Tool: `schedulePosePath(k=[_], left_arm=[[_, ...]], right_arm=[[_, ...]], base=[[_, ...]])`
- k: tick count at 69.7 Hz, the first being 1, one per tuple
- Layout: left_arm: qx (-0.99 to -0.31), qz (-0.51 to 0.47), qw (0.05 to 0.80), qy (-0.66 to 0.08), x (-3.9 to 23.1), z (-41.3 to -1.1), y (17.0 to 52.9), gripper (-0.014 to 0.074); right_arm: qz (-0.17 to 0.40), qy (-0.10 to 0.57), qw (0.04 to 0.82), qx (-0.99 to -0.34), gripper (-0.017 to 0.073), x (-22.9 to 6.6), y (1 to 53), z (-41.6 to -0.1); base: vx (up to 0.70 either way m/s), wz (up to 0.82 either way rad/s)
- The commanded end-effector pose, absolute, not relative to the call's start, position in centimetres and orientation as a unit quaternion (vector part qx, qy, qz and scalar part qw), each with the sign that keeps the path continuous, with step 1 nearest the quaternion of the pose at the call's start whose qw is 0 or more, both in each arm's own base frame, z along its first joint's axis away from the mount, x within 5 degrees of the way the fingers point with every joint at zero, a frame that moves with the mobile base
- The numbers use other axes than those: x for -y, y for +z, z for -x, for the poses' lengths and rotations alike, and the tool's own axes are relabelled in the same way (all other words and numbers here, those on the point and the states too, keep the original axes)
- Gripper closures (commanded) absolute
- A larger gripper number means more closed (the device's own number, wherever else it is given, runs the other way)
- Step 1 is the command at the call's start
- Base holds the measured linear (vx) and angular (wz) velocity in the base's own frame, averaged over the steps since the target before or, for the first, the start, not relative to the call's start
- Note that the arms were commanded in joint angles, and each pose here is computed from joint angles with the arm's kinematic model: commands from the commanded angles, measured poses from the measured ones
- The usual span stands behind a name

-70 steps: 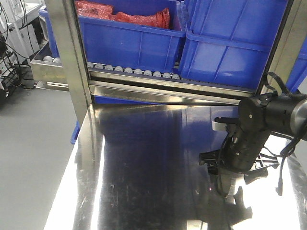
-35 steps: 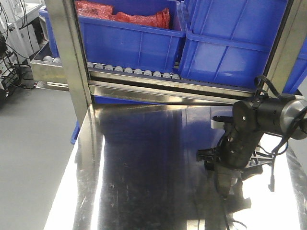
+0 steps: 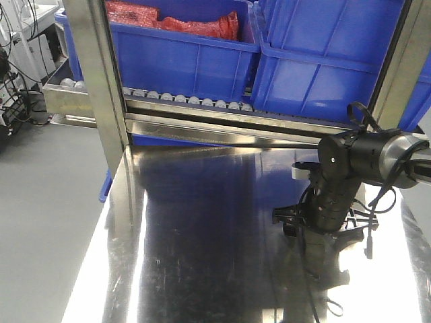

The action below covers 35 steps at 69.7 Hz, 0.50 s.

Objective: Move and align brake pads A on conveyor
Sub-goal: 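Close the right gripper on the brake pad and lift it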

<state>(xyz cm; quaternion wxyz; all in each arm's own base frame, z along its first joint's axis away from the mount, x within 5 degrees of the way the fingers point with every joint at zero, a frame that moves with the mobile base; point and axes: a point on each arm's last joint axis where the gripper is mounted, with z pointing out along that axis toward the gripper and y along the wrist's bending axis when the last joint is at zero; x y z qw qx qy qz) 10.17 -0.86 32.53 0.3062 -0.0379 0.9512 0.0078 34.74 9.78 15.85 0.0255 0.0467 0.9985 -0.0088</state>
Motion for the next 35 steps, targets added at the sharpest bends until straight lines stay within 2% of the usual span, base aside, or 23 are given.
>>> schedulePosePath(k=[1, 15, 22, 28, 35], left_arm=[[-0.936, 0.037, 0.349, 0.001, 0.87, -10.53, 33.74, 0.0600], [-0.936, 0.037, 0.349, 0.001, 0.87, -10.53, 33.74, 0.0600], [-0.936, 0.037, 0.349, 0.001, 0.87, -10.53, 33.74, 0.0600], [-0.936, 0.037, 0.349, 0.001, 0.87, -10.53, 33.74, 0.0600], [-0.936, 0.037, 0.349, 0.001, 0.87, -10.53, 33.74, 0.0600]], right_arm=[[-0.042, -0.003, 0.066, -0.997, -0.0019, -9.71, 18.12, -35.20], [-0.042, -0.005, 0.060, -0.997, -0.0016, -9.74, 17.57, -35.31], [-0.042, -0.005, 0.060, -0.997, 0.0022, -9.75, 17.48, -35.34], [-0.042, -0.004, 0.062, -0.997, 0.0123, -9.76, 17.49, -35.38], [-0.041, -0.004, 0.061, -0.997, 0.0352, -9.76, 17.48, -35.37]], base=[[0.00, 0.00], [0.00, 0.00], [0.00, 0.00], [0.00, 0.00], [0.00, 0.00]])
